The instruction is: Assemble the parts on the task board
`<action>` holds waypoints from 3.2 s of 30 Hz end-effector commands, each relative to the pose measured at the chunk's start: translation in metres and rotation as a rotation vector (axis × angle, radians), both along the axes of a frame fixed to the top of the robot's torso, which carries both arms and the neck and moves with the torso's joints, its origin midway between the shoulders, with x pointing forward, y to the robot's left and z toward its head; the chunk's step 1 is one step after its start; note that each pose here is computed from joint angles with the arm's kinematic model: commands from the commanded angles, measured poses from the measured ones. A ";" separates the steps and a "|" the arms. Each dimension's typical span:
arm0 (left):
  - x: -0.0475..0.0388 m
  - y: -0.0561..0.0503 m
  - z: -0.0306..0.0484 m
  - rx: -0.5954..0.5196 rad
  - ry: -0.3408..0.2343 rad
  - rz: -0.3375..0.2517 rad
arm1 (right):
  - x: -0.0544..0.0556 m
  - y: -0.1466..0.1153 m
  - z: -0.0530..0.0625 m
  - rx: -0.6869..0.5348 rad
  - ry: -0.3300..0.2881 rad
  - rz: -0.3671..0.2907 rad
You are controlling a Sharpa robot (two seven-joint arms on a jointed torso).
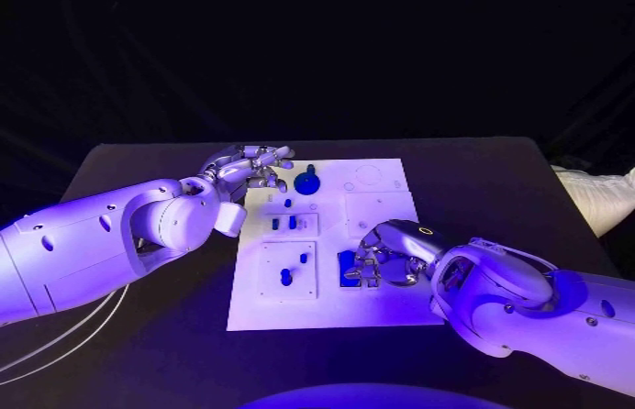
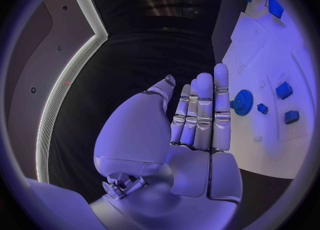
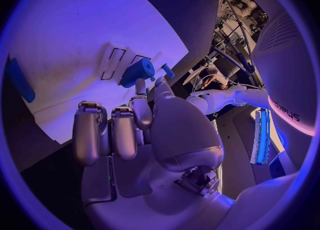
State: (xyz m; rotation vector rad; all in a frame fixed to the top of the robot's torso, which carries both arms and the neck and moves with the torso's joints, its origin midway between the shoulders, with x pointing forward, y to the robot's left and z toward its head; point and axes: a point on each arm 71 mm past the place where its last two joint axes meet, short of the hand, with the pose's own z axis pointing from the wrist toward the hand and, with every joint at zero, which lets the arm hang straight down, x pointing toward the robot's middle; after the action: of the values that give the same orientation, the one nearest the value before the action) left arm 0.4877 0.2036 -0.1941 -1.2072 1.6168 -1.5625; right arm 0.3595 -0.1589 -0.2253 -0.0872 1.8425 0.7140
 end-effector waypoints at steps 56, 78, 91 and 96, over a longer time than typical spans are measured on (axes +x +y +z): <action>-0.0013 0.002 0.0002 -0.001 -0.005 -0.015 | 0.012 -0.101 0.015 -0.274 -0.001 -0.268; -0.0012 0.002 -0.0010 0.000 -0.002 -0.014 | 0.011 -0.099 0.004 -0.354 0.046 -0.242; -0.0013 0.002 -0.0012 -0.003 0.002 -0.013 | 0.013 -0.093 -0.004 -0.375 0.073 -0.221; -0.0013 0.002 -0.0012 -0.003 0.002 -0.013 | 0.013 -0.090 -0.008 -0.379 0.075 -0.213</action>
State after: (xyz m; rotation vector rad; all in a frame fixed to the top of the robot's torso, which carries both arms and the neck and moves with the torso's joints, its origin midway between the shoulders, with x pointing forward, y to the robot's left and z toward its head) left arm 0.4870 0.2080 -0.1961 -1.2128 1.6222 -1.5490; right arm 0.3748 -0.2504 -0.2291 -0.0761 1.9833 0.2365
